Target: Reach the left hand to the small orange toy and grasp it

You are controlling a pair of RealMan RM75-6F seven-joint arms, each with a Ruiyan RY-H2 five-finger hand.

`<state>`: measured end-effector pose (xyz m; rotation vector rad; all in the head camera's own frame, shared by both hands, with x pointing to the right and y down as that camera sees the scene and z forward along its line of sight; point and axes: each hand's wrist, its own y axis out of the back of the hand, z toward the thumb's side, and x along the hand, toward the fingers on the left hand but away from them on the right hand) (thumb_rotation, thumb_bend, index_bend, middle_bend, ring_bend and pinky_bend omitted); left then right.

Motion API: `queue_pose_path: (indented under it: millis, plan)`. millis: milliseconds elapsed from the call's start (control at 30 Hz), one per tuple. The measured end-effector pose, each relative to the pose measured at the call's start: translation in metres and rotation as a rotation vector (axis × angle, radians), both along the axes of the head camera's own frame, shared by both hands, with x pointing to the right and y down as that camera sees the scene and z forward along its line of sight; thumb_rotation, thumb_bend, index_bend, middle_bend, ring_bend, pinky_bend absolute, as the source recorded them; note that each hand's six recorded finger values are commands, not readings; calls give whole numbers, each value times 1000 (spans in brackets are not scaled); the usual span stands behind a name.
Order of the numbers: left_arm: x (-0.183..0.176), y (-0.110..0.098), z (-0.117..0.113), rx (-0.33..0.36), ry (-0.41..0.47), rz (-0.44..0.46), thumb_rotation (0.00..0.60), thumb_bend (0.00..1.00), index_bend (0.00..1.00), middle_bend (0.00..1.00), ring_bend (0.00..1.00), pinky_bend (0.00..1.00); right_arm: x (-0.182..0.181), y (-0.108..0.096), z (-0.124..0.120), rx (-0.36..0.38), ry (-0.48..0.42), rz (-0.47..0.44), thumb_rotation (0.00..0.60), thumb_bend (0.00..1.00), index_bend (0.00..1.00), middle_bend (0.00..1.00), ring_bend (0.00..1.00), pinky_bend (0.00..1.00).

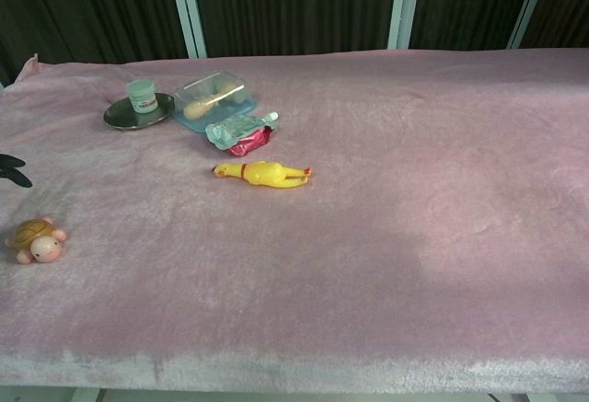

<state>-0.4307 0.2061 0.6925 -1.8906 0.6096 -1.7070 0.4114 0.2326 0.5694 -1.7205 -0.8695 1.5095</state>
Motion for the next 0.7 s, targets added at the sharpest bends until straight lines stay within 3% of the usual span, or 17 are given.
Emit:
queue_pose_path:
  millis: [300, 533, 700]
  plan:
    - [5, 10, 19, -38, 8, 14, 600, 400, 291, 0, 0, 1, 1, 1, 0, 1, 3, 1, 600, 253, 0, 0, 0, 0]
    - [20, 10, 26, -26, 49, 41, 600, 399, 306, 7, 0, 1, 1, 1, 1, -2, 8, 0, 600, 252, 0, 0, 0, 0]
    - [28, 10, 28, -25, 62, 57, 600, 399, 387, 20, 0, 1, 1, 1, 0, -3, 9, 2, 600, 252, 0, 0, 0, 0]
